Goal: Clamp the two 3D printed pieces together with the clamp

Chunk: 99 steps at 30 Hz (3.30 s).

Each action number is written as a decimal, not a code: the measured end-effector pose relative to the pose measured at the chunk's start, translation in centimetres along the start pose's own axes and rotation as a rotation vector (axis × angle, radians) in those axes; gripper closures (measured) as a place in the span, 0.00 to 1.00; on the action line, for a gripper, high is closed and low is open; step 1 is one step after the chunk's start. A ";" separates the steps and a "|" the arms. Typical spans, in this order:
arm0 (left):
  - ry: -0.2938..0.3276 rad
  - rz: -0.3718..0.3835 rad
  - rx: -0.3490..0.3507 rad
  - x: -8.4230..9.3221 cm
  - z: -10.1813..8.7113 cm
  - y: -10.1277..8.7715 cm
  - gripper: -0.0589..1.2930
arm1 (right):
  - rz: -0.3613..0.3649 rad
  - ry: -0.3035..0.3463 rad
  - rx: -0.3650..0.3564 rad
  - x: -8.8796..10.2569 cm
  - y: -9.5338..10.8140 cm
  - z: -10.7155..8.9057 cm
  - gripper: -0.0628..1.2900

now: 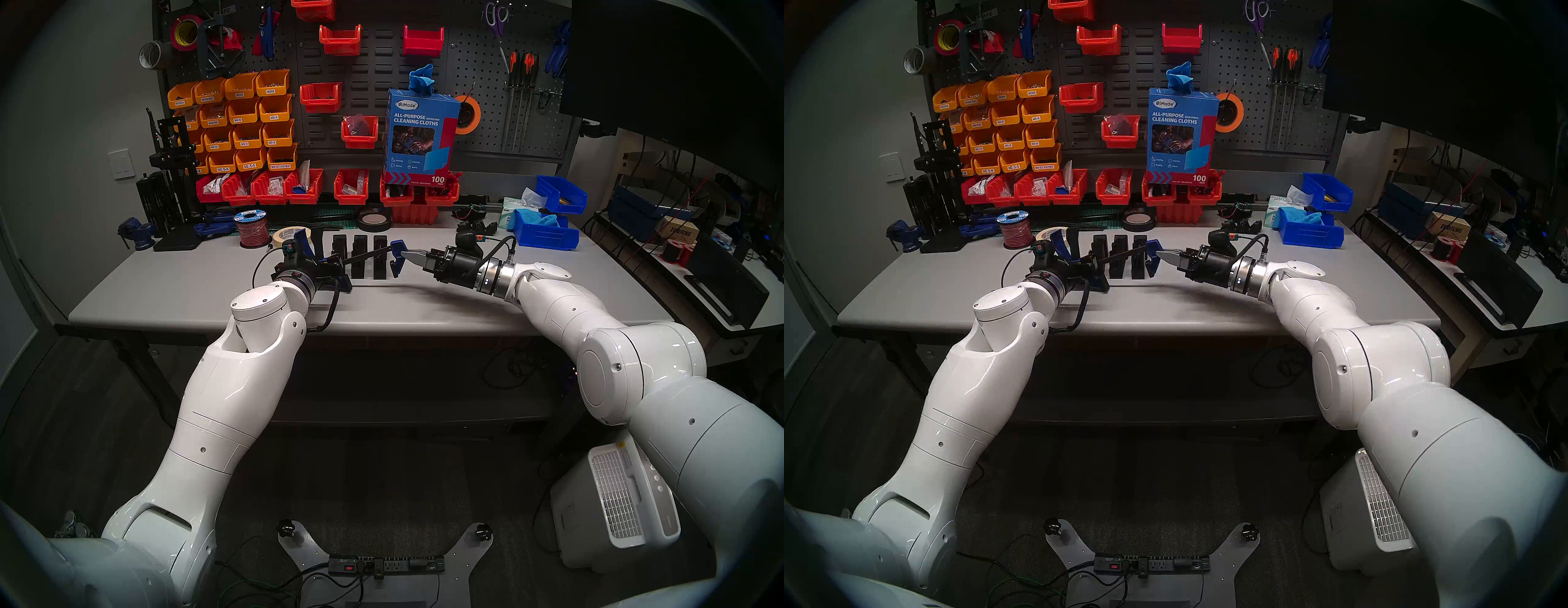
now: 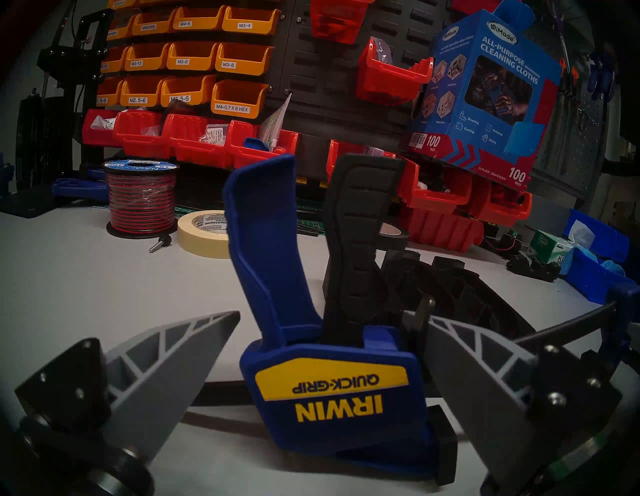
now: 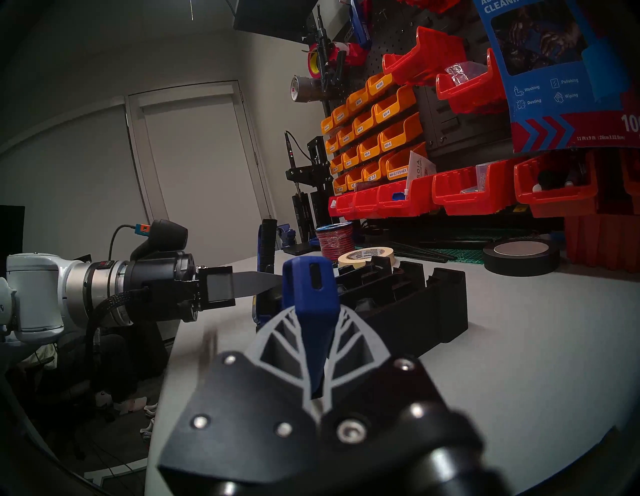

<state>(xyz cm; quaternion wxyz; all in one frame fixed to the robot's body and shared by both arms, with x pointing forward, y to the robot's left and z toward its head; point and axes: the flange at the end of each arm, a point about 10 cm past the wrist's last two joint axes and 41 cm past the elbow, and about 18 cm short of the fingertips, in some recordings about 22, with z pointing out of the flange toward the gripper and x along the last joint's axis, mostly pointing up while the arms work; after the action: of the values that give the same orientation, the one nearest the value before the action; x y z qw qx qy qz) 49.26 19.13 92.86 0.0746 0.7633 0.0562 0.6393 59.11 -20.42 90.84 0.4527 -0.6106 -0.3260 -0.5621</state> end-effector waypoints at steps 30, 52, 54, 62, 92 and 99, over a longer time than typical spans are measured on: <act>-0.018 -0.004 -0.027 -0.1 0.2 -0.3 0.02 | -0.001 0.000 -0.002 0.0 0.1 -0.2 0.98; -0.006 0.025 -0.038 -0.2 1.8 -0.3 0.02 | 0.004 -0.003 -0.009 -0.2 0.2 -0.4 0.98; -0.005 0.026 -0.039 -0.2 1.9 -0.3 0.02 | 0.004 -0.003 -0.009 -0.2 0.2 -0.4 0.98; -0.003 0.031 -0.039 -0.2 2.0 -0.3 0.02 | 0.004 -0.003 -0.010 -0.1 0.2 -0.4 0.98; 0.019 0.028 -0.035 0.0 1.7 0.0 0.50 | 0.001 -0.003 0.005 -0.1 0.0 -0.2 0.98; 0.022 0.026 -0.032 -0.1 1.4 -0.2 0.51 | 0.000 -0.004 0.008 -0.1 -0.1 -0.1 0.98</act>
<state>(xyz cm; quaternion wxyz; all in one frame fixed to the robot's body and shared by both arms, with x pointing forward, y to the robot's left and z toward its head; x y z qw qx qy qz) 50.68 19.24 92.51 0.0780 0.7557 0.0370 0.6492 59.03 -20.44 90.76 0.4545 -0.6101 -0.3289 -0.5596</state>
